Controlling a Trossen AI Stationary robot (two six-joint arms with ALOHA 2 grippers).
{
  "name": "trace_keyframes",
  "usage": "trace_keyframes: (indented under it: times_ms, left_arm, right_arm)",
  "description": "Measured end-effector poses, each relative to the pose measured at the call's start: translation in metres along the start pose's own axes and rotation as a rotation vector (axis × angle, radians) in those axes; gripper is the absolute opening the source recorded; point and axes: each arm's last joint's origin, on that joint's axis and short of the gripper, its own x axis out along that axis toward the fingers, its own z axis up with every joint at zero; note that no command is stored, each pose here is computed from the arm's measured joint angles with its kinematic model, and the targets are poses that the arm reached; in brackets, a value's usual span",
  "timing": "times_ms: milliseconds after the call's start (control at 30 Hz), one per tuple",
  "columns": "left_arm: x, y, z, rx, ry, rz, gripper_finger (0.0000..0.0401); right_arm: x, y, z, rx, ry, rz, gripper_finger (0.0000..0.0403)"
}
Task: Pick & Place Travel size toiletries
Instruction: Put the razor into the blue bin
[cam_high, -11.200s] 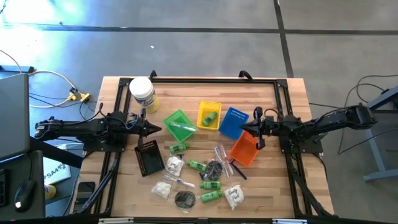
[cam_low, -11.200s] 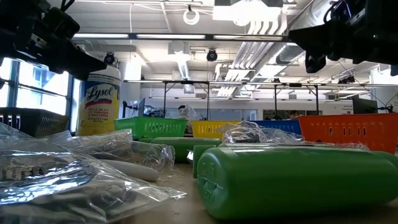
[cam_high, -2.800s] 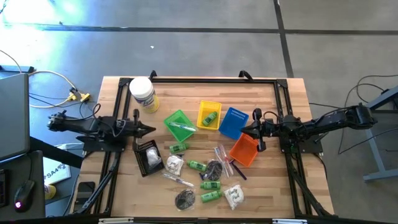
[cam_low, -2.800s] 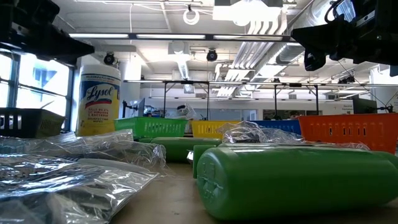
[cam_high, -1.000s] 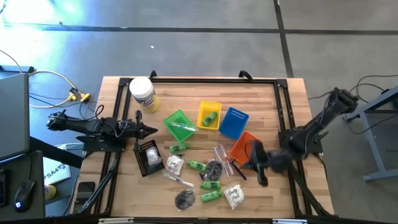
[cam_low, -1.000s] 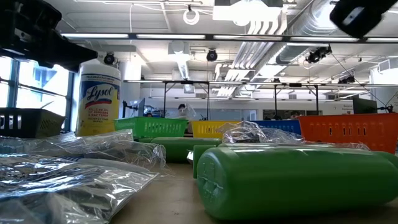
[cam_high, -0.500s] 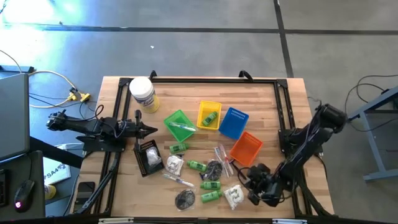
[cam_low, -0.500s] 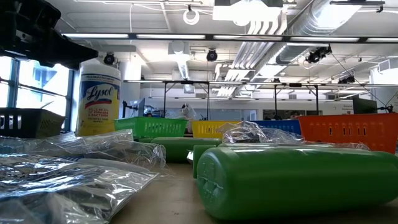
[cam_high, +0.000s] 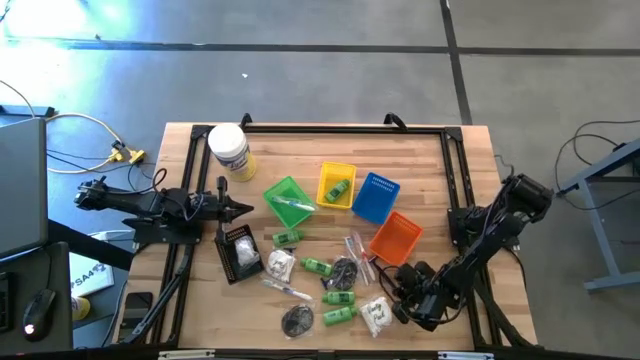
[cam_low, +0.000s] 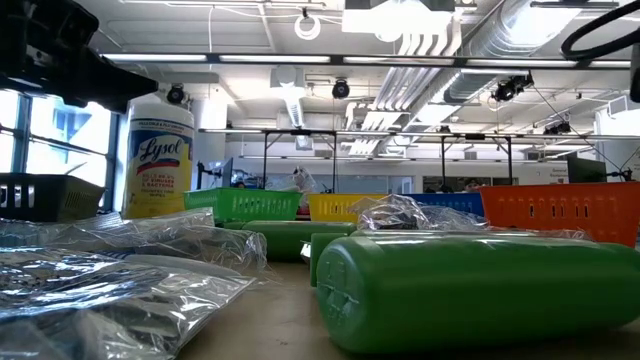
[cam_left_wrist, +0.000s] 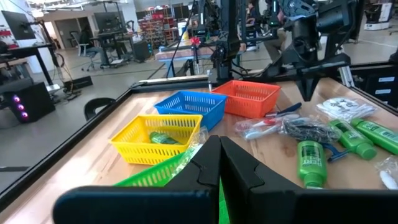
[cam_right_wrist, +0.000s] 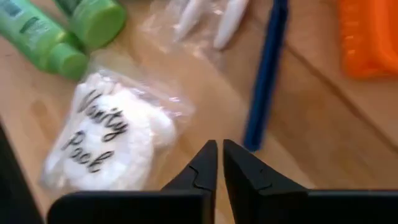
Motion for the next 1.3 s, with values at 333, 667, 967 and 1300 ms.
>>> trace_keyframes:
  times_ms: [333,667,967,1300]
  left_arm:
    - [0.000,0.000,-0.001,-0.046,0.009,-0.001,0.0000]
    - [0.000,0.000,-0.002,-0.044,0.017,-0.001,0.0000]
    - [0.000,0.000,-0.002,-0.039,0.024,-0.002,0.0000]
    - [0.000,0.000,-0.002,-0.038,0.025,-0.001,0.0000]
  right_arm:
    - [-0.007,0.005,0.015,-0.015,0.083,-0.126,0.0185]
    - [-0.004,0.003,0.029,0.009,0.000,-0.160,0.0215]
    - [0.005,0.005,0.025,0.010,0.004,-0.158,0.0199]
    - [0.023,0.003,0.017,-0.002,0.031,-0.208,0.0182]
